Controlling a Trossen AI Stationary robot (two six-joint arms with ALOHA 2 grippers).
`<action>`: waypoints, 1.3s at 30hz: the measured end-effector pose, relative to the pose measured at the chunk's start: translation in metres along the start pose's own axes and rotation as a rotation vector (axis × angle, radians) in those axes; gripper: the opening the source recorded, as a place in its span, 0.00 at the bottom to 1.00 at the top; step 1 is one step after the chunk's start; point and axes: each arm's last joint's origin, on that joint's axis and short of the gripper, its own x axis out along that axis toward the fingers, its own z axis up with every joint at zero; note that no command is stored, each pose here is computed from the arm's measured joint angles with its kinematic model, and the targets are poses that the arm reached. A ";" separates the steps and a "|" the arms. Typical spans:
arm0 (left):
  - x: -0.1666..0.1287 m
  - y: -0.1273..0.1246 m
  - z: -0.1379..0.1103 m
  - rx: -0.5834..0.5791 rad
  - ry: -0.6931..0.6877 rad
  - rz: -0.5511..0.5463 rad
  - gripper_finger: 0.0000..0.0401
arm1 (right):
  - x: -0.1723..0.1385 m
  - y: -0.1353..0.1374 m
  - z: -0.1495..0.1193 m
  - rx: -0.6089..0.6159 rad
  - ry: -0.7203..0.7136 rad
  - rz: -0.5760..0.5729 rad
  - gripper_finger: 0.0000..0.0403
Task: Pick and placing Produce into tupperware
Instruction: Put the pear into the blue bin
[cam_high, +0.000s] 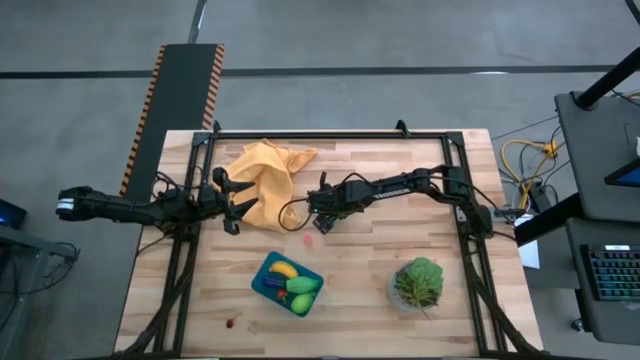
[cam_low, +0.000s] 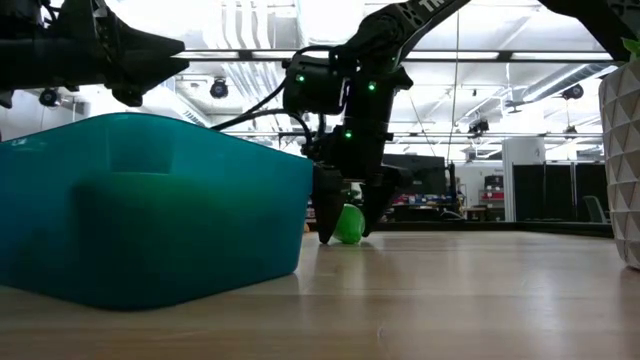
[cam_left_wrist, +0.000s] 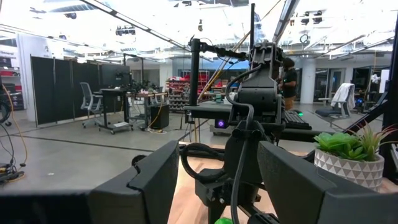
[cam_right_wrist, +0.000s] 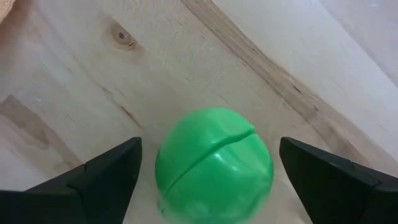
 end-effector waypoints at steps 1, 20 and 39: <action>0.000 0.000 0.000 0.000 0.000 0.000 0.51 | 0.000 0.000 0.000 0.000 0.000 0.001 0.91; 0.000 0.000 0.000 0.000 0.000 0.000 0.51 | 0.001 0.001 0.000 -0.008 -0.005 0.005 0.63; 0.000 0.000 0.000 0.000 0.000 0.000 0.51 | 0.000 0.001 0.000 -0.030 -0.003 0.002 0.55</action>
